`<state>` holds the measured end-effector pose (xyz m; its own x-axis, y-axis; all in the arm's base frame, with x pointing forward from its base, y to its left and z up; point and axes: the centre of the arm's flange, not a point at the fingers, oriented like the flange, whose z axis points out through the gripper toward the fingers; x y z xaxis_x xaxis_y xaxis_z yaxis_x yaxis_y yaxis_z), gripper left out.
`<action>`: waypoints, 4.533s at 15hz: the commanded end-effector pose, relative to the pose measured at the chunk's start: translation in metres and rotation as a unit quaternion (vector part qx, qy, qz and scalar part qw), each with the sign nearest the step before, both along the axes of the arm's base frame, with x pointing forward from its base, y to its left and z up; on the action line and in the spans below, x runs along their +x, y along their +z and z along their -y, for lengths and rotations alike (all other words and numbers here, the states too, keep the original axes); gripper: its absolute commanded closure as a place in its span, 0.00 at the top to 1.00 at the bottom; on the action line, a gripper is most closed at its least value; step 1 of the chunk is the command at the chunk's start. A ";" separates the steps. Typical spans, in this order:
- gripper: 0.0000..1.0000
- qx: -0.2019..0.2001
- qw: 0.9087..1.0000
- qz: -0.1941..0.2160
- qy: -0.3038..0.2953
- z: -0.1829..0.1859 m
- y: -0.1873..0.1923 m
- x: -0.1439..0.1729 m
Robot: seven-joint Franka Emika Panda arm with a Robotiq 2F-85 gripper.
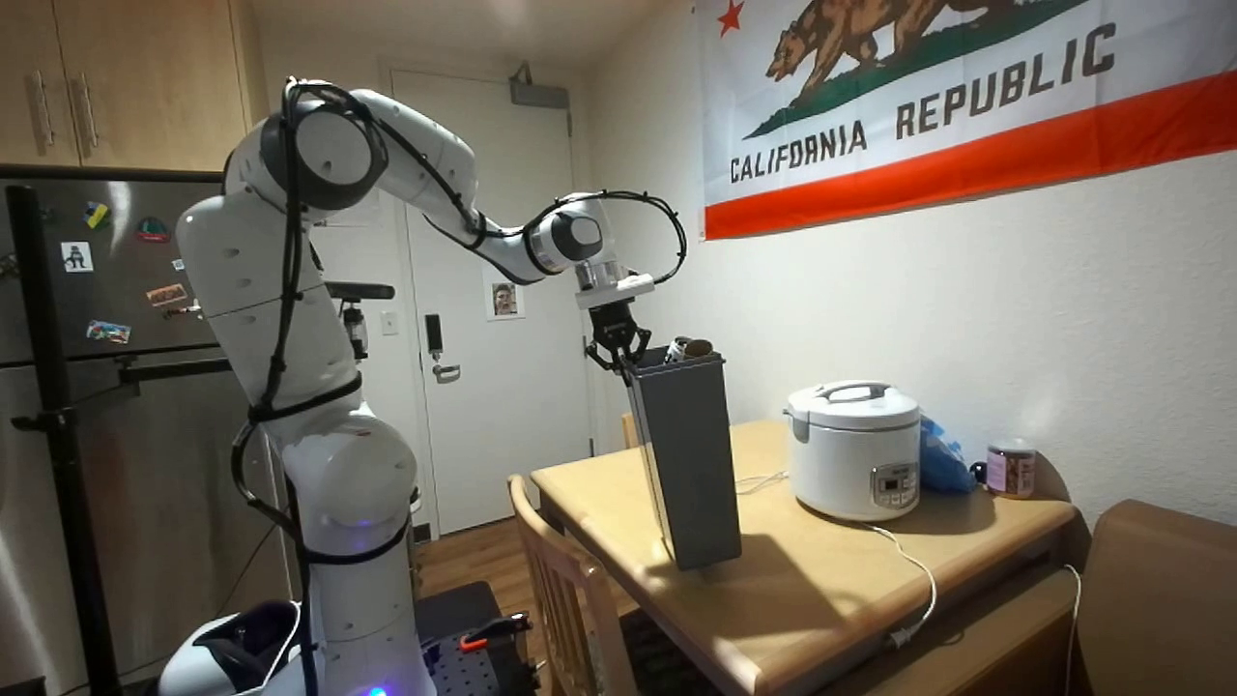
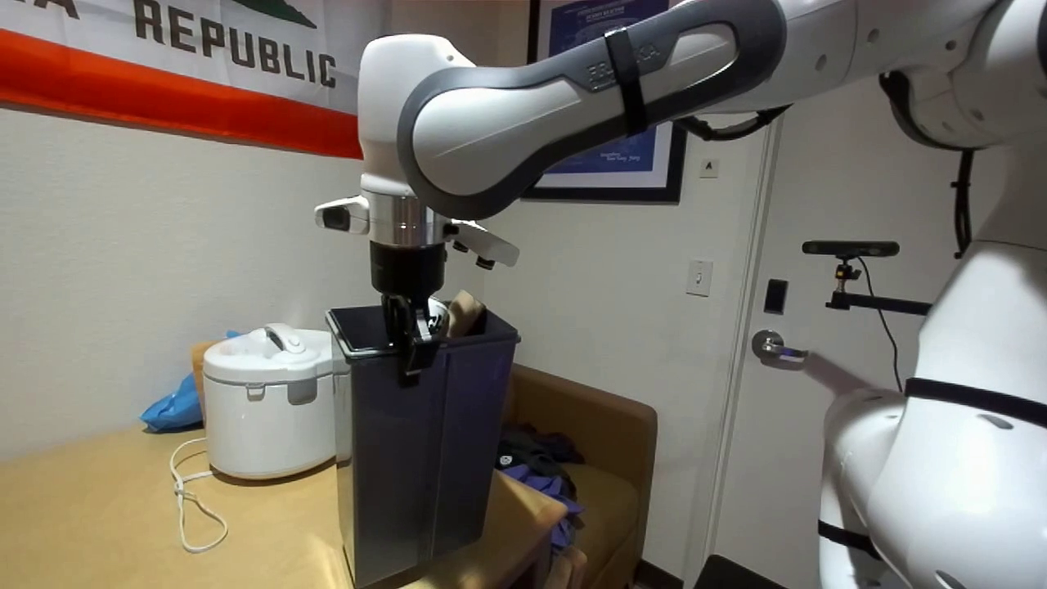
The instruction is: Move the landfill bin to the left then right
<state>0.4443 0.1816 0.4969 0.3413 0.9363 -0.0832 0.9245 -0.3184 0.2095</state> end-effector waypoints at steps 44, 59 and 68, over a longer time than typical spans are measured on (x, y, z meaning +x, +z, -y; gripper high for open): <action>0.02 -0.001 0.993 0.018 0.116 0.111 -0.002 0.026; 0.39 -0.004 0.994 -0.015 0.108 0.118 0.000 0.041; 1.00 -0.032 0.995 0.034 0.084 0.103 0.067 -0.004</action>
